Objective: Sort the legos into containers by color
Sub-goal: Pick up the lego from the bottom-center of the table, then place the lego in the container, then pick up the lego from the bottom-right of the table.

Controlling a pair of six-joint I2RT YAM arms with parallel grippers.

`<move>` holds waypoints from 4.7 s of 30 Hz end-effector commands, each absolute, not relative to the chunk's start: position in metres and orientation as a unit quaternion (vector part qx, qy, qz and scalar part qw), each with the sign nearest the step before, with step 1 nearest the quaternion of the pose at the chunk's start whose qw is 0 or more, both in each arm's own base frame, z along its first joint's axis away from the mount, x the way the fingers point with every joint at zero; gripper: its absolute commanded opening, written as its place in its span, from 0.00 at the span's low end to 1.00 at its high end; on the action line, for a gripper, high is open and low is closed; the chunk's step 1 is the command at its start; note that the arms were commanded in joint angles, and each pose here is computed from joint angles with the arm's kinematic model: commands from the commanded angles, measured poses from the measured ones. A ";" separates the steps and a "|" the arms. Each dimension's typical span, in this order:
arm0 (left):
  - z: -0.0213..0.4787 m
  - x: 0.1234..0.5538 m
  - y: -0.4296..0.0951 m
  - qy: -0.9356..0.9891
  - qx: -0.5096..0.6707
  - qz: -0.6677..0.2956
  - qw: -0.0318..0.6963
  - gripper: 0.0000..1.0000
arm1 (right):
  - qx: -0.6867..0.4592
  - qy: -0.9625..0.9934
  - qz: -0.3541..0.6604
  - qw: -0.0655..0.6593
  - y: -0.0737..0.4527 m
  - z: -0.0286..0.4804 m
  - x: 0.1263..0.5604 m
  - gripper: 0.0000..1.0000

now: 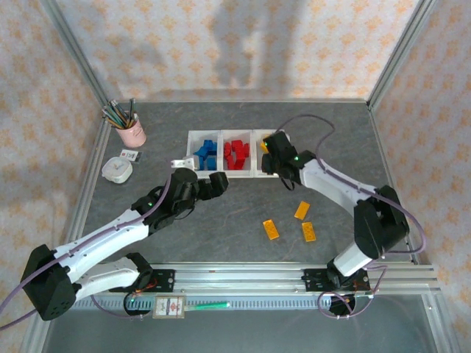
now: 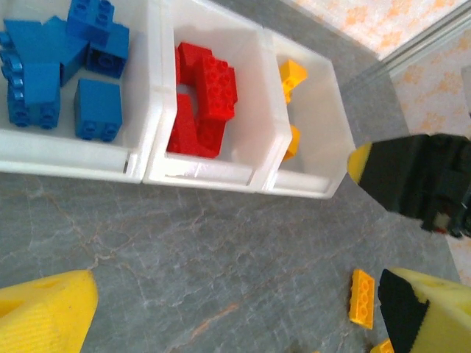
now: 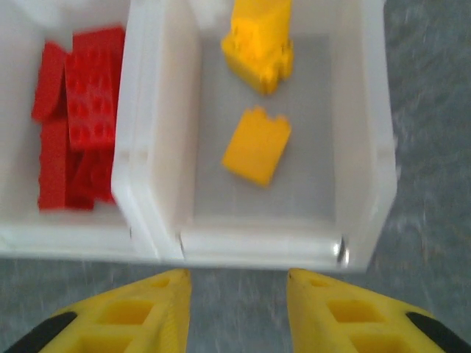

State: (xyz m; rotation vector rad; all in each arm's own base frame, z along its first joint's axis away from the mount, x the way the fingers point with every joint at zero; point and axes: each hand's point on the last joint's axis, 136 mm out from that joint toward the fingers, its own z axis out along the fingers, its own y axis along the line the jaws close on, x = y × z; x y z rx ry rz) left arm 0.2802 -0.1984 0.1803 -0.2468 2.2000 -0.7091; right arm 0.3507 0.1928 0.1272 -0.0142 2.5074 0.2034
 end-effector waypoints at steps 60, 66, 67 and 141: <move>0.208 0.279 -0.198 0.850 -0.100 -0.269 0.442 0.99 | -0.001 0.943 0.026 0.332 0.200 0.153 0.326 0.36; 0.215 0.284 -0.189 0.841 -0.110 -0.274 0.453 0.99 | 0.012 0.943 -0.005 0.333 0.191 0.145 0.381 0.37; 0.216 0.285 -0.187 0.840 -0.112 -0.275 0.454 0.99 | 0.015 0.943 -0.005 0.332 0.190 0.142 0.389 0.37; 0.185 0.279 -0.269 0.861 -0.054 -0.331 0.382 0.99 | 0.183 0.958 -0.008 0.221 0.092 0.020 0.241 0.67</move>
